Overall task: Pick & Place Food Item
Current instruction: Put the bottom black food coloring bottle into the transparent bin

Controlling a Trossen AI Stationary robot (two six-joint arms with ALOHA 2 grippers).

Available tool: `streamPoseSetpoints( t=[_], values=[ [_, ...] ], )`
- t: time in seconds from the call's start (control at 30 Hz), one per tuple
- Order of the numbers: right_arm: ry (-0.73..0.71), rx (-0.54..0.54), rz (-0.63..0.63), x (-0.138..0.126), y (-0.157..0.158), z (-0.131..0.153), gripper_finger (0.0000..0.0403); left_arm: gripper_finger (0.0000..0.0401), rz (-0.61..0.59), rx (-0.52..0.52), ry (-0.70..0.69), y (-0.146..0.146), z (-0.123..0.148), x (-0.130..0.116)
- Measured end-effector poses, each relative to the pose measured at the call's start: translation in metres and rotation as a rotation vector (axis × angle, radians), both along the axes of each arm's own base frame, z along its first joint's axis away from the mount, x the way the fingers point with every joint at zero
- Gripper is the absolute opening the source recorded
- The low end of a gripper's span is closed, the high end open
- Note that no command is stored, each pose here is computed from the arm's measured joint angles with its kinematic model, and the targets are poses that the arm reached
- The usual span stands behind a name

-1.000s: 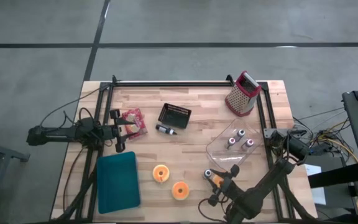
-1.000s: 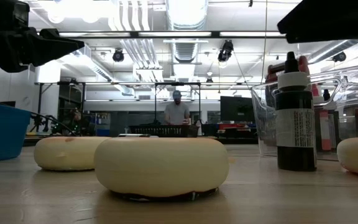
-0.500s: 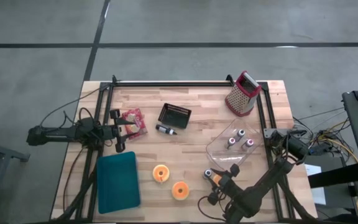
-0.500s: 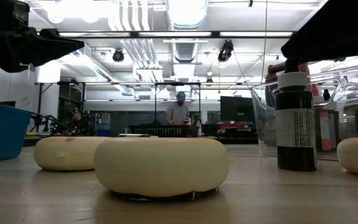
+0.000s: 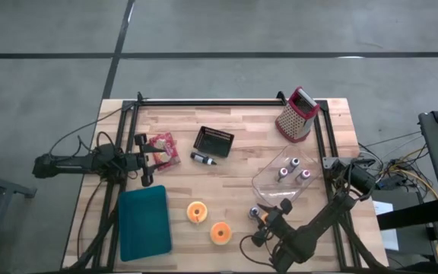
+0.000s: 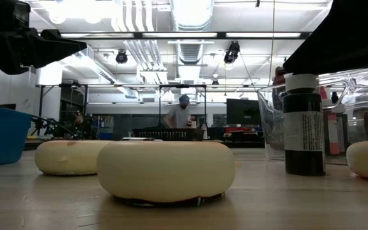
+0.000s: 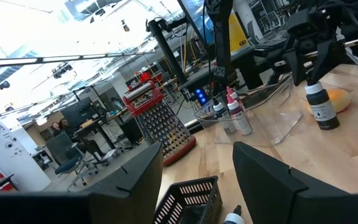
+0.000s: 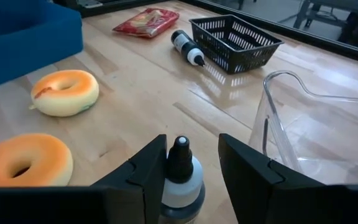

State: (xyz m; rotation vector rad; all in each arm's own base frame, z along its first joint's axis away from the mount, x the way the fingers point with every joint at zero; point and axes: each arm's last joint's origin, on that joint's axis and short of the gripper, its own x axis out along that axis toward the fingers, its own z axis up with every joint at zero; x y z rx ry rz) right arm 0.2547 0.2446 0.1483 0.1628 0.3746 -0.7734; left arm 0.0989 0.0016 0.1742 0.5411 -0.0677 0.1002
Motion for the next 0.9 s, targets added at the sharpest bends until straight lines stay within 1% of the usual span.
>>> streamPoseSetpoints(
  t=[0.17, 0.33, 0.53, 0.9],
  values=[
    [0.02, -0.02, 0.011, 0.0013, -0.0005, -0.0002, 0.0118, 0.02, 0.0, 0.0, 0.0, 0.0, 0.0, 0.0],
    [0.024, -0.023, 0.013, 0.0014, -0.0005, -0.0002, 0.0086, 0.02, 0.0, 0.0, 0.0, 0.0, -0.0001, 0.0],
    [0.028, 0.009, 0.002, 0.0009, -0.0002, -0.0008, 0.0052, 0.02, 0.0, 0.0, 0.0, 0.0, 0.0001, 0.0],
    [0.03, 0.031, 0.0, 0.0029, 0.0021, 0.0024, 0.0043, 0.02, 0.0, 0.0, 0.0, 0.0, 0.0, 0.0]
  ],
)
